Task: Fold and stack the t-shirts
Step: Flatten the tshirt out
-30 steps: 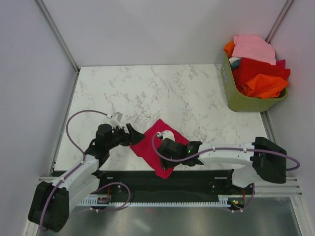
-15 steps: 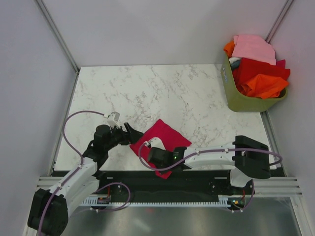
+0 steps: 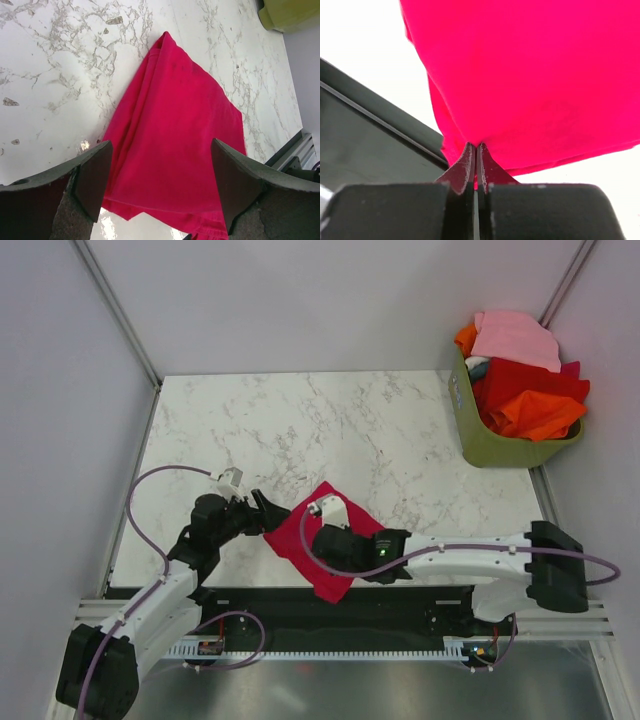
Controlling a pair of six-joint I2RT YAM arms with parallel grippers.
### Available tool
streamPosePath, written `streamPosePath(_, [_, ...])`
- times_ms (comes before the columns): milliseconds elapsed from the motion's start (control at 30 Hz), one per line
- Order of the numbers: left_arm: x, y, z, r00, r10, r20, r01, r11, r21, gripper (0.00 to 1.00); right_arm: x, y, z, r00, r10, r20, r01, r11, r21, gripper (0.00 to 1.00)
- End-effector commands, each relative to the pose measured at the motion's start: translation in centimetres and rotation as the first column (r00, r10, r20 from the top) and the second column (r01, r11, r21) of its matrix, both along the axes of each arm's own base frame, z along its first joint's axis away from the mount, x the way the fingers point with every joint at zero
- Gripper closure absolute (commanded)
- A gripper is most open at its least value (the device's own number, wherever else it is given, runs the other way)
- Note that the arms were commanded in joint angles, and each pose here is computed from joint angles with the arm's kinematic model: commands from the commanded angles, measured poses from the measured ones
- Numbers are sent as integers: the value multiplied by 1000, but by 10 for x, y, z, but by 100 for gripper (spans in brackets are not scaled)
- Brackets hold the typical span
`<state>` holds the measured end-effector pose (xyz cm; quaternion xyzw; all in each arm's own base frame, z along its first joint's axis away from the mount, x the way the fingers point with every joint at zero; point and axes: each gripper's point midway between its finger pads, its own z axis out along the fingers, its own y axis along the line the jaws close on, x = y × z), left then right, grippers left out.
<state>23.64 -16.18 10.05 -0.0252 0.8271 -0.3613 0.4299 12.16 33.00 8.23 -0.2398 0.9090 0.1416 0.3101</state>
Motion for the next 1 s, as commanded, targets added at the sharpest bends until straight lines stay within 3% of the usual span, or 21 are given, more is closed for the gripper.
streamPosePath(0, [8,0,13,999,0,52,-1,1000,19,14,36,-2,92,978,-180,104,147,953,267,100])
streamPosePath(67, [7,-1,12,999,-7,46,6,1000,19,14,53,-17,108,954,-274,121,224,920,323,100])
streamPosePath(167, [8,-1,13,999,-9,49,8,1000,18,13,83,-60,120,874,-476,93,399,815,419,100])
streamPosePath(233, [8,-1,12,999,-9,45,8,1000,19,13,95,-95,115,797,-603,25,518,705,483,100])
streamPosePath(300, [8,-1,9,999,-5,36,4,1000,23,13,106,-138,102,675,-736,-47,639,552,536,100])
streamPosePath(367, [11,3,6,1000,23,21,-24,999,37,14,109,-162,99,603,-796,-50,671,472,573,100])
streamPosePath(467, [16,11,-5,995,89,-34,-86,993,82,20,105,-180,91,572,-820,-41,678,443,587,100])
streamPosePath(567, [18,12,-14,990,114,-80,-105,988,113,20,102,-188,83,558,-829,-24,699,455,552,100])
streamPosePath(867, [24,5,-44,968,130,-214,-93,980,175,25,105,-204,81,499,-867,17,738,435,516,100])
streamPosePath(967, [22,-5,-48,966,83,-244,-39,983,179,37,106,-204,83,498,-867,23,741,439,508,100])
